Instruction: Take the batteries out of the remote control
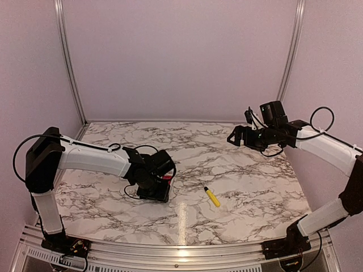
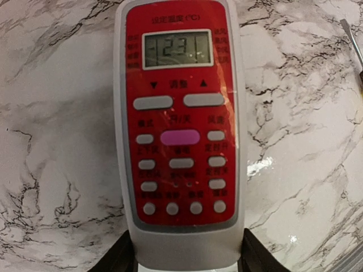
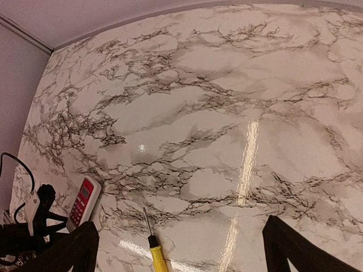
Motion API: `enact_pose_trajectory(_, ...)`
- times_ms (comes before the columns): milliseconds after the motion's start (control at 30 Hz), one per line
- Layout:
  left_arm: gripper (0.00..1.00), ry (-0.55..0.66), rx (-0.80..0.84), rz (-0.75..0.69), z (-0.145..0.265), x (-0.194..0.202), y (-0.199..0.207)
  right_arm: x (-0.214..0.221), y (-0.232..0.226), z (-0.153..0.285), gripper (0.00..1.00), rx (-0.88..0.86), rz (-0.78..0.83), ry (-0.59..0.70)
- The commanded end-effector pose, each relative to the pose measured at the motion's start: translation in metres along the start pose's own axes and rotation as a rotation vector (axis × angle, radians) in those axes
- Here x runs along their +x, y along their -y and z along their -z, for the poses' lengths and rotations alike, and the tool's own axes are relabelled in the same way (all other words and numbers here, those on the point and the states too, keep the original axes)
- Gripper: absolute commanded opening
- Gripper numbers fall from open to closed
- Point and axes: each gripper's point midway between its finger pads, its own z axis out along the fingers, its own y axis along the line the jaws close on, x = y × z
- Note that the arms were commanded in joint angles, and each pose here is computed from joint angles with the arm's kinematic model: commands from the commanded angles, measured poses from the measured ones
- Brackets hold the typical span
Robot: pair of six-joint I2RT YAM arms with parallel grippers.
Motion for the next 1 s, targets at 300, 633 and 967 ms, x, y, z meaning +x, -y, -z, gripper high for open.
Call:
enact_pose_trajectory(300, 0.38, -0.07, 0.416, -0.022, 0.05, -0.007, 0.036, -0.017, -0.023, 0.023, 0.99, -0.078, 0.009, 0.072)
enact_pose_trajectory(633, 0.37, -0.165, 0.66, -0.048, 0.083, -0.005, 0.057, -0.004, -0.07, 0.04, 0.99, -0.337, 0.295, 0.092)
enact_pose_trajectory(967, 0.31, -0.257, 0.839, -0.123, 0.125, 0.006, 0.079, 0.063, -0.118, 0.06, 0.99, -0.538, 0.738, 0.127)
